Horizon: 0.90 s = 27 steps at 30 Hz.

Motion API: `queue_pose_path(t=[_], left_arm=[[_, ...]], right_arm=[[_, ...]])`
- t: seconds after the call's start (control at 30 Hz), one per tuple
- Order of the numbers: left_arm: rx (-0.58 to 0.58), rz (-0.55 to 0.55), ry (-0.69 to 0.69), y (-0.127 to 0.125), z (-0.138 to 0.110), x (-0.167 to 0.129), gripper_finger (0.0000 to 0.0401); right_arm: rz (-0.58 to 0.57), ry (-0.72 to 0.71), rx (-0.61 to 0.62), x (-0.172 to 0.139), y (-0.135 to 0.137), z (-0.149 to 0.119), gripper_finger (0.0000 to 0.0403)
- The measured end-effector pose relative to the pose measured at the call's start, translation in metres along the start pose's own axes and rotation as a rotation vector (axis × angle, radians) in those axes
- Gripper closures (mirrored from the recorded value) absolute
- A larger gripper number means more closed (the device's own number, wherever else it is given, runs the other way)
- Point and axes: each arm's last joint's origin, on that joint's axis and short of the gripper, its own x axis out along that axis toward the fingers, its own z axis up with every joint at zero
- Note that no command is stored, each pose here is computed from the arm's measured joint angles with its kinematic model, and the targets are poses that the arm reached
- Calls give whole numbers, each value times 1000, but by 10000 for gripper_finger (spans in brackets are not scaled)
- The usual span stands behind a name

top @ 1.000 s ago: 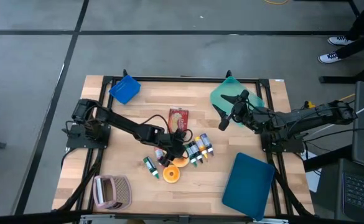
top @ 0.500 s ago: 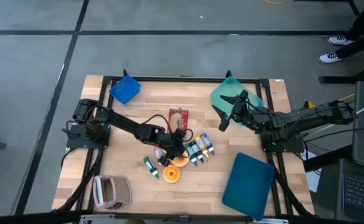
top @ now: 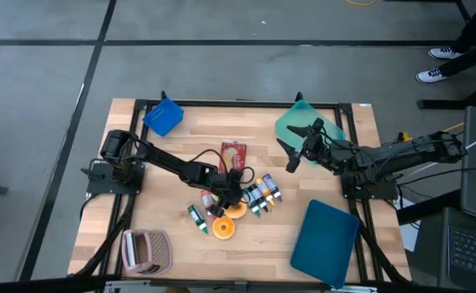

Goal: Pick & Place Food Item
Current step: Put the middle yellow donut into the top blue bin

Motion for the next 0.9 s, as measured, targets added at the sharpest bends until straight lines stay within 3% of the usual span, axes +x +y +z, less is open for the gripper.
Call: queue_pose_path(t=[0.2, 0.5, 0.7, 0.9], left_arm=[[-3, -58, -10, -2, -1, 0, 261], [8, -22, -1, -1, -1, 0, 385], [23, 67, -36, 10, 6, -19, 387], [-11, 184, -129, 32, 17, -73, 391]], right_arm=[[0, 0, 3, 0, 0, 0, 149], [0, 0, 14, 0, 0, 0, 149], [0, 0, 14, 0, 0, 0, 149], [0, 0, 15, 0, 0, 0, 149]])
